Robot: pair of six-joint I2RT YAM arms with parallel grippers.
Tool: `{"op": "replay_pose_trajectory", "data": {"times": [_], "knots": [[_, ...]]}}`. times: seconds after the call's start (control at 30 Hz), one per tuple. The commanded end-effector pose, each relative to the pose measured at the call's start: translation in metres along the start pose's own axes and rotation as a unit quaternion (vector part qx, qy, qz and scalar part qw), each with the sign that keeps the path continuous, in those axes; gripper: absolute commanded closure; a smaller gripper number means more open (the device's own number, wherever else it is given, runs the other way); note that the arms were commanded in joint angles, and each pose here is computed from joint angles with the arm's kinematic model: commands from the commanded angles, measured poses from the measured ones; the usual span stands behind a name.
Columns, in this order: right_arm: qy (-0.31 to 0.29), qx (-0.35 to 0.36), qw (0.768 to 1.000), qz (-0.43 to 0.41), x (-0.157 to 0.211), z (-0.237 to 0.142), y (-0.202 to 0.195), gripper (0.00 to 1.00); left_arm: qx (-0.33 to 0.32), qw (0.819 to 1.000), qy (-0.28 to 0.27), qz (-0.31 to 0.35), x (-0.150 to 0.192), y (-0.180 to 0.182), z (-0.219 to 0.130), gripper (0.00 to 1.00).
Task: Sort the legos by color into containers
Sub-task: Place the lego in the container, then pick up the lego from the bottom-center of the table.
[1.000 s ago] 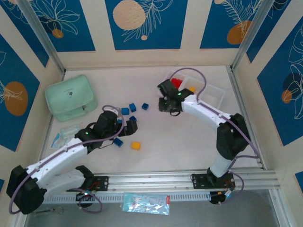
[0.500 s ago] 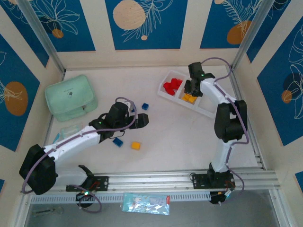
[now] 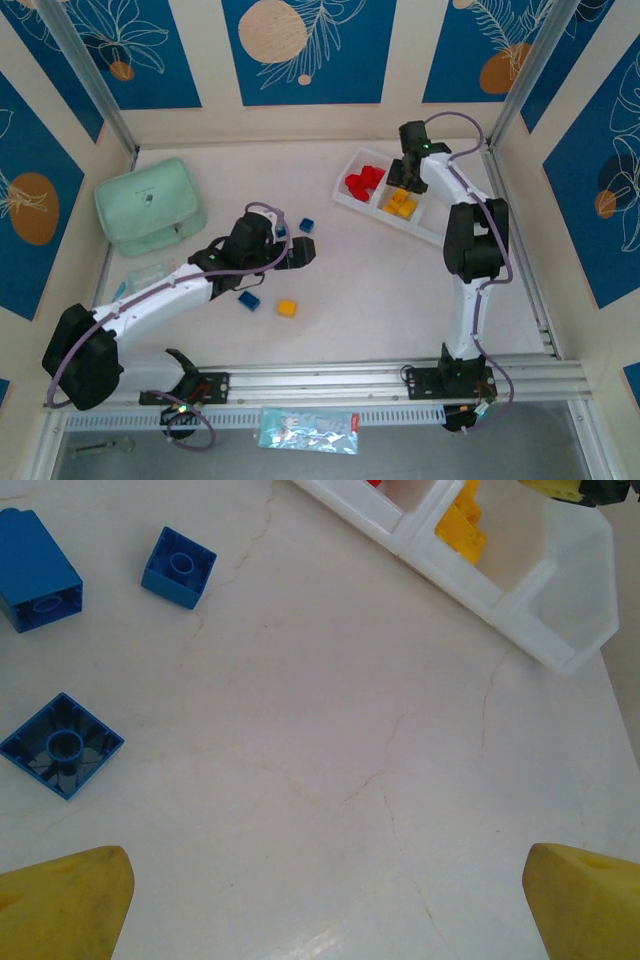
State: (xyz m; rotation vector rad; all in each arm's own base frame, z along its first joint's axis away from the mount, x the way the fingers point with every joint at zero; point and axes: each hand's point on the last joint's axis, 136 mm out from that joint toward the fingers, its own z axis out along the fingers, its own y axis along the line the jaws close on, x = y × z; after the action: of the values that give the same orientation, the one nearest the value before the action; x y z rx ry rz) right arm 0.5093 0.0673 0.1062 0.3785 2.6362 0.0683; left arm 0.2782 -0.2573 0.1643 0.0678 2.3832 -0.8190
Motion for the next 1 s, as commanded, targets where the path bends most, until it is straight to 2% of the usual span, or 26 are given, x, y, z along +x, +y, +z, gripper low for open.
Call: {"op": "replay_pose_trajectory", "data": {"times": [0.0,0.3,0.53,0.77,0.97], "knots": [[-0.011,-0.037,0.999,-0.023,0.012,-0.04,0.023,0.47,-0.006,1.0,-0.015,0.019,-0.009,-0.004,-0.009,0.01],[0.012,-0.099,0.991,-0.092,0.094,-0.079,0.074,0.4,-0.039,0.999,-0.018,0.007,0.003,0.022,-0.025,0.01],[0.059,-0.124,0.977,-0.16,0.173,-0.089,0.107,0.37,-0.077,0.997,-0.018,-0.016,0.023,0.05,-0.04,0.01],[0.101,-0.171,0.952,-0.231,0.254,-0.098,0.149,0.33,-0.118,0.991,-0.027,-0.056,0.043,0.082,-0.061,0.01],[0.132,-0.215,0.932,-0.261,0.308,-0.105,0.177,0.29,-0.156,0.984,-0.034,-0.082,0.058,0.104,-0.085,0.01]]}}
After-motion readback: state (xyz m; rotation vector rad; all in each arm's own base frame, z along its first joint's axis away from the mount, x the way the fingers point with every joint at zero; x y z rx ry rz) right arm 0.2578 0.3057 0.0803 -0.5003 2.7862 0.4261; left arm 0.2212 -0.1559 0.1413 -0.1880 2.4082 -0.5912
